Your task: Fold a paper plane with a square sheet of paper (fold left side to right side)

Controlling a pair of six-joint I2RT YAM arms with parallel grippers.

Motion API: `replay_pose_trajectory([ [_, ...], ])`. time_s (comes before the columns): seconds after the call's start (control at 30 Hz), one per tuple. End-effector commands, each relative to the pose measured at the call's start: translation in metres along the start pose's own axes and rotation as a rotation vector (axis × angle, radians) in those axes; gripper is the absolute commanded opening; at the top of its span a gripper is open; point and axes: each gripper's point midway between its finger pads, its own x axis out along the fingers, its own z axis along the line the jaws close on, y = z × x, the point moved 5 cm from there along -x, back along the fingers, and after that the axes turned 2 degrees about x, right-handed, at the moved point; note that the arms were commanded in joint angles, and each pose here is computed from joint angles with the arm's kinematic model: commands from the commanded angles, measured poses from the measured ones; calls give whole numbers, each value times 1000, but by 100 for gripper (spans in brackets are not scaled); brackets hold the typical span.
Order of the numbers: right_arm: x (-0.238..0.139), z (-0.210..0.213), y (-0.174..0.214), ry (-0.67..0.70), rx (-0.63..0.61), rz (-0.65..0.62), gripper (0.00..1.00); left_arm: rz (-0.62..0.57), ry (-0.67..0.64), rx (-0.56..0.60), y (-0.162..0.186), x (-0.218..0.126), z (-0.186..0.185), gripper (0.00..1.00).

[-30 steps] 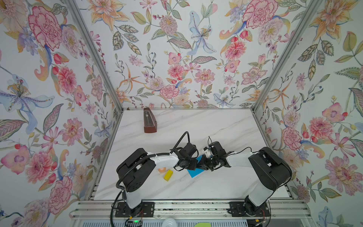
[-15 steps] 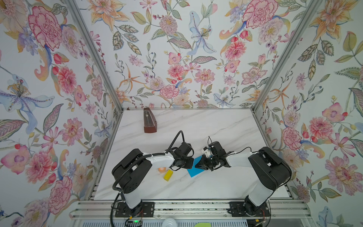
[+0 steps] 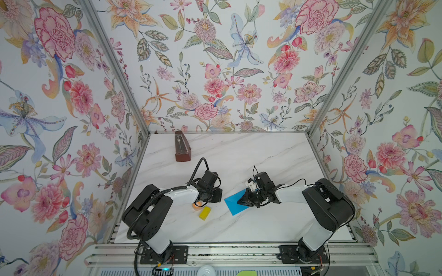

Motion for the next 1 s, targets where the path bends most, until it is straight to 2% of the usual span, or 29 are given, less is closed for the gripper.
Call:
replay_pose_trajectory([
  [0.0,7,-52,11,232,67,38,1,99,-135,-4,24,-9,24,0],
  [0.13,8,-40,4,237,-24,80,1,3,-61,17,-4,-30,-1,0],
  [0.23,11,-32,0,217,-75,112,2,-27,-10,49,-16,-36,-26,0],
  [0.33,13,-30,-3,218,-85,127,2,-31,44,82,-20,-34,-54,0],
  [0.47,14,-30,-3,222,-78,129,2,5,70,88,-16,-11,-73,0],
  [0.73,13,-36,0,239,-62,127,2,51,54,67,-8,16,-72,0],
  [0.97,11,-39,0,246,-51,124,2,108,-36,79,9,24,-52,0],
])
